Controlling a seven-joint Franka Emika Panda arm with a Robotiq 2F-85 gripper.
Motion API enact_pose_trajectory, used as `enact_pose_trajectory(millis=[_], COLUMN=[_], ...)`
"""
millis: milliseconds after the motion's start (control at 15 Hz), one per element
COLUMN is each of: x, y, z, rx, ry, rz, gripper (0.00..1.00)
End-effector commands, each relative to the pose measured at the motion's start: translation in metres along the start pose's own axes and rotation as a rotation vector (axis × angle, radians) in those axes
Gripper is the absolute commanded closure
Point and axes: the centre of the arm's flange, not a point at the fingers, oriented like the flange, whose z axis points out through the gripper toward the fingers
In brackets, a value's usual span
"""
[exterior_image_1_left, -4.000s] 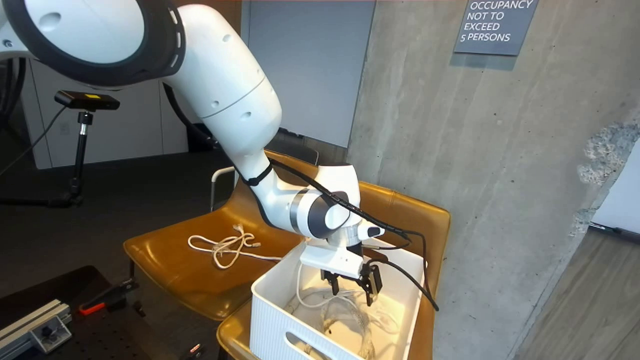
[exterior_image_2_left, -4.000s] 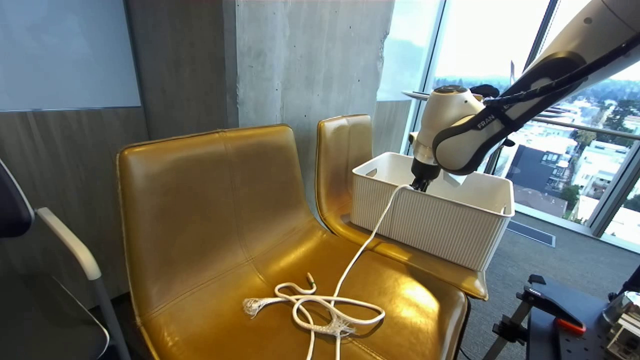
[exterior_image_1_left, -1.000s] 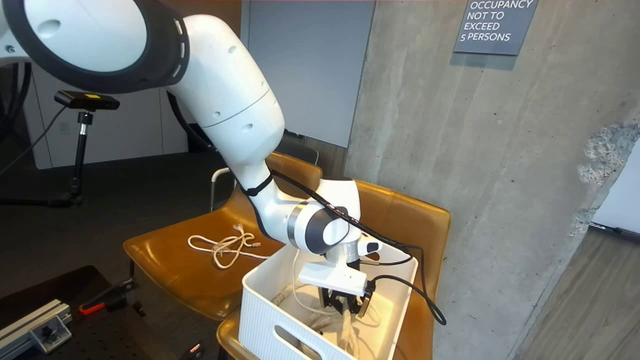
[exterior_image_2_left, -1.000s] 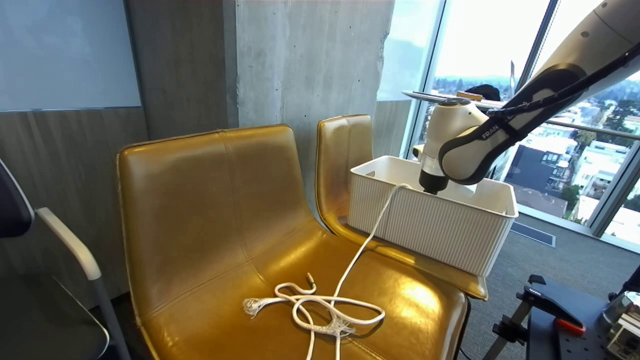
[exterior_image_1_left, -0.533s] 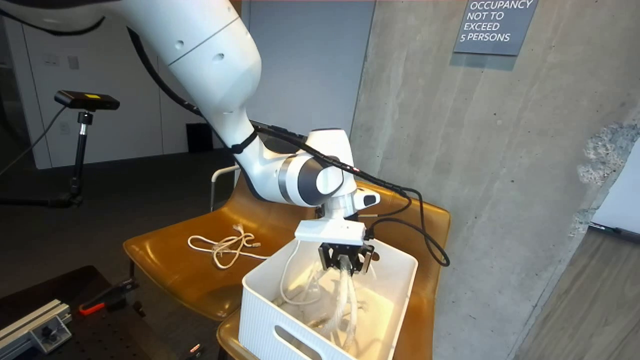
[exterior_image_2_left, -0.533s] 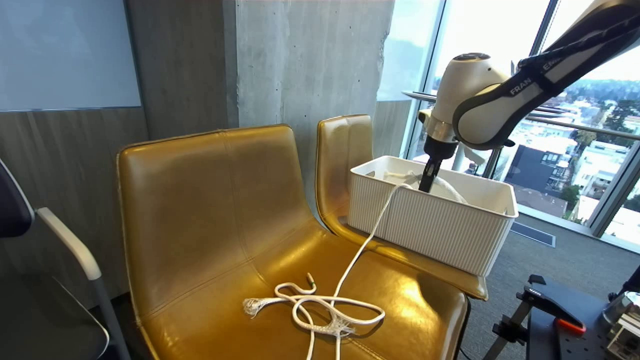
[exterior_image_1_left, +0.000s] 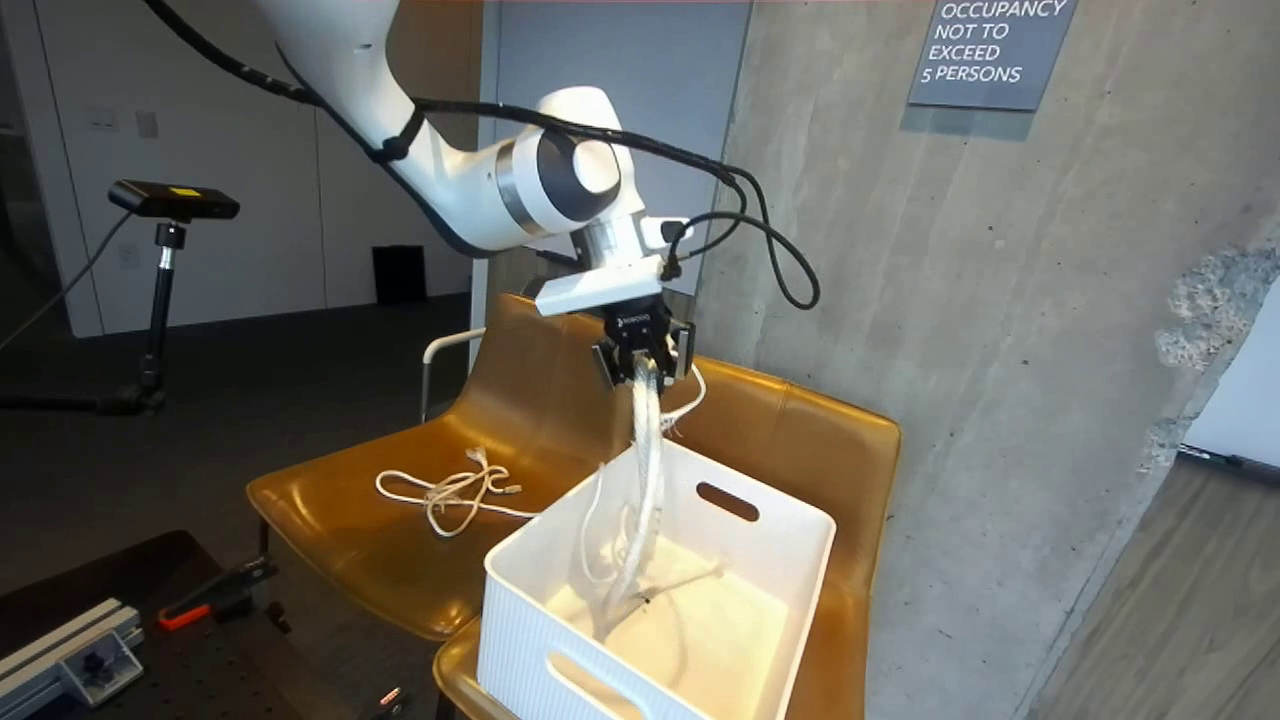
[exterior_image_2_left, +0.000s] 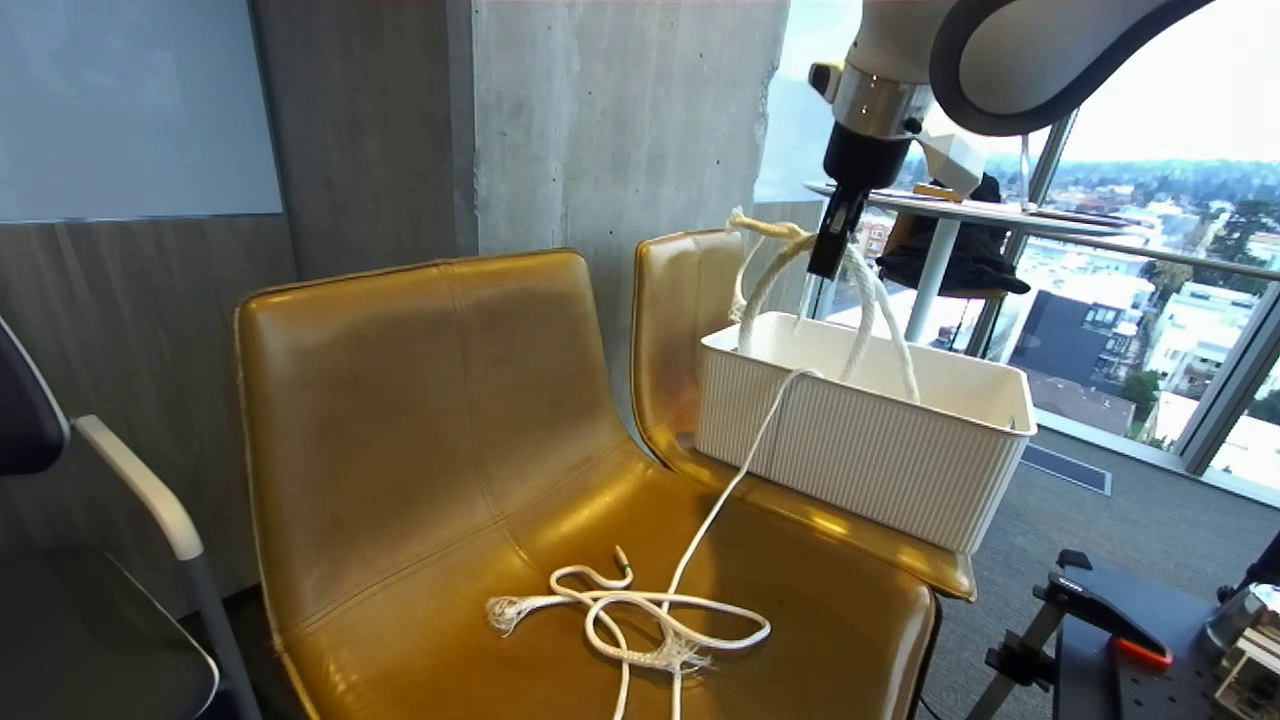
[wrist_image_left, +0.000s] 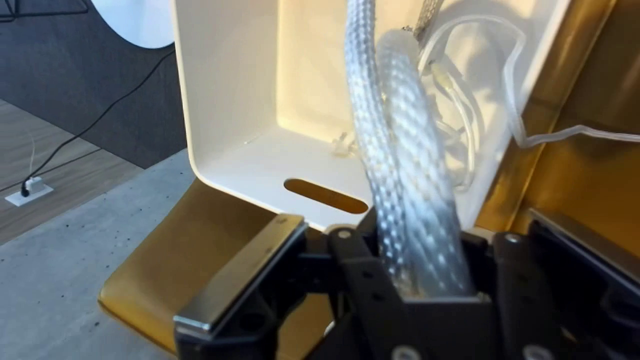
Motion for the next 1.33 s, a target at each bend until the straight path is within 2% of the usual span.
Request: enact_pose_trajectory(millis=[0, 333, 600, 867, 1267], x=[0.033, 0.088, 0.132, 0.144, 0.193], y=[-0.042, -0.118, -0.196, -0.271, -0.402], z=[-0.088, -0.208, -0.279, -0.270, -0.258], rx=[-0.031, -0.027, -0.004, 0.059, 0.125], ry=[0.017, 0.095, 0.125, 0.099, 0.096], rz=[-0.031, -0.056, -0.069, -0.051, -0.080], gripper=[1.00, 1.00, 1.00, 1.00, 1.00])
